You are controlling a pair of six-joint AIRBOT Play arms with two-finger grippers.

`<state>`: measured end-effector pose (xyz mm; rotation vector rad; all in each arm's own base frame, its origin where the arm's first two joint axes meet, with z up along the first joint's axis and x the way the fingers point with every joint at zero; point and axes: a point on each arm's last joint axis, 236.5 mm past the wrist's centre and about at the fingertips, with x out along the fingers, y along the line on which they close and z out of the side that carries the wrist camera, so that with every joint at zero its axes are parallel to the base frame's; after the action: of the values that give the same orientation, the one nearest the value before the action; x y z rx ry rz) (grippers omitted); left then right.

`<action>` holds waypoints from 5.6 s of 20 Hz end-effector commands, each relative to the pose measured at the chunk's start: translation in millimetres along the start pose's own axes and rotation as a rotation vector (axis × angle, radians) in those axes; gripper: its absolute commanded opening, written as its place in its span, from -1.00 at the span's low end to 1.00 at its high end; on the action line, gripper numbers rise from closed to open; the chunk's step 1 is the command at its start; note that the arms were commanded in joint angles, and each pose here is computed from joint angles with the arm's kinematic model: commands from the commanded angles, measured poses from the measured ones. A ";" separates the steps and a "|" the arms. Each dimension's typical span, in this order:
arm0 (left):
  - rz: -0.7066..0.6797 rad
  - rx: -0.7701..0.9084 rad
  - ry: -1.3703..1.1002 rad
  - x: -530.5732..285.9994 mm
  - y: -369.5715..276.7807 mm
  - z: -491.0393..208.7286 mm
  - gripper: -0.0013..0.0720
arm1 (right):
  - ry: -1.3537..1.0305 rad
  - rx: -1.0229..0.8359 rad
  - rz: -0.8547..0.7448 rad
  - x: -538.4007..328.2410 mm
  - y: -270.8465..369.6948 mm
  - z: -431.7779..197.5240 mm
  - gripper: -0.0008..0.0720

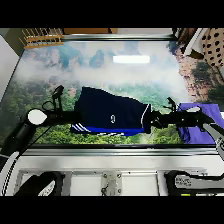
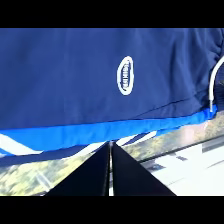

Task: Fold the clothes and pants, and hang the long-sleeved shirts on hangers.

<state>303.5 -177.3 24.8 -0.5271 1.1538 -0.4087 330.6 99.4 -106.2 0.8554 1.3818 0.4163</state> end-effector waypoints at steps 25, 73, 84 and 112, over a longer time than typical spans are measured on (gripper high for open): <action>-0.046 0.220 0.283 197.4 -100.7 -2.3 -0.95 | 0.049 -0.262 -0.475 -151.9 81.1 25.9 -0.91; 0.149 0.140 -0.098 -15.9 9.4 166.5 -0.95 | 0.112 -0.733 -0.352 56.3 194.1 -48.3 0.69; 0.145 0.177 0.016 16.3 11.9 63.2 -0.95 | 0.137 -0.217 0.002 88.7 93.1 -16.4 0.68; 0.123 0.208 0.016 23.7 -4.4 57.5 -0.95 | -0.793 0.166 -0.448 -303.1 -52.4 130.2 -0.91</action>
<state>365.8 -183.5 27.3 -0.2727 1.1372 -0.4198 420.0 -111.2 39.0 0.6253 0.9124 -0.1769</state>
